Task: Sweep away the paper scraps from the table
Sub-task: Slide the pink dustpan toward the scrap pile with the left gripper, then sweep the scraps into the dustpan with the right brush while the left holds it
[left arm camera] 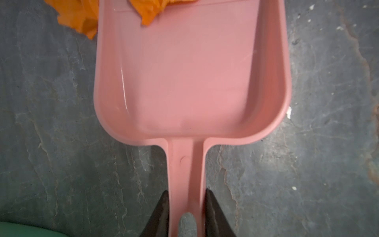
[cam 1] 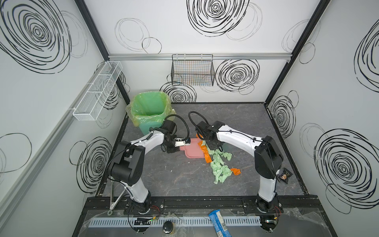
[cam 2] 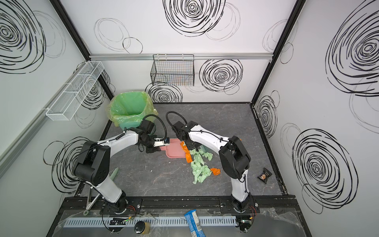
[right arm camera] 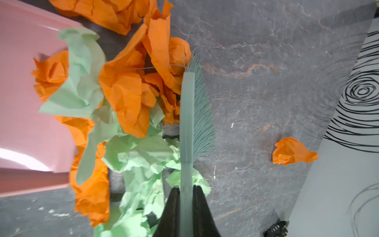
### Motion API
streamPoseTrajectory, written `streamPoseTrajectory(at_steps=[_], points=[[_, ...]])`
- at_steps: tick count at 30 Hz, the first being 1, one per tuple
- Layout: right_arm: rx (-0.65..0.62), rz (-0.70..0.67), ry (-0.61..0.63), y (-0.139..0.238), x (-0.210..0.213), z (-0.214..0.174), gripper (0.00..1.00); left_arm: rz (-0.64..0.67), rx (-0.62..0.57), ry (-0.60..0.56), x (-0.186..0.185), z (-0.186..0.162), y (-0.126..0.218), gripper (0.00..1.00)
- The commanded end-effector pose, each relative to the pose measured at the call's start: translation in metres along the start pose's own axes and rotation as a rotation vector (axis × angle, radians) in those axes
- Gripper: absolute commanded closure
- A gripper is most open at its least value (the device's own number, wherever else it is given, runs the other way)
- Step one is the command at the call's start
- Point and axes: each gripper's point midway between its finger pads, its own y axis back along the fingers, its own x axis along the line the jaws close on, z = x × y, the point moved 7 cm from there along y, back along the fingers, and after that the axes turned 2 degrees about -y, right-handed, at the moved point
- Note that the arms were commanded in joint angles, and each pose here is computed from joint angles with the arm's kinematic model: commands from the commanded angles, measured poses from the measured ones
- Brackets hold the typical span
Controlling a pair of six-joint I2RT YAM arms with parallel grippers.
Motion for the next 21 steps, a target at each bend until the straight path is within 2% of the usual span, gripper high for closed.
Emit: streamPoseTrajectory(at_steps=[1, 12, 15, 21], points=[[0.076, 0.110, 0.004, 0.000, 0.027, -0.008, 1.00, 0.016, -0.009, -0.006, 0.004, 0.011, 0.000, 1.00], [0.026, 0.250, 0.033, 0.029, 0.064, -0.003, 1.00, 0.014, -0.020, 0.002, 0.009, 0.024, -0.001, 1.00], [0.005, 0.265, 0.021, 0.037, 0.061, -0.001, 1.00, 0.007, -0.019, 0.003, 0.008, 0.024, -0.003, 1.00], [-0.038, 0.183, -0.036, 0.059, 0.026, 0.002, 1.00, -0.024, -0.062, 0.016, 0.000, 0.020, -0.002, 1.00]])
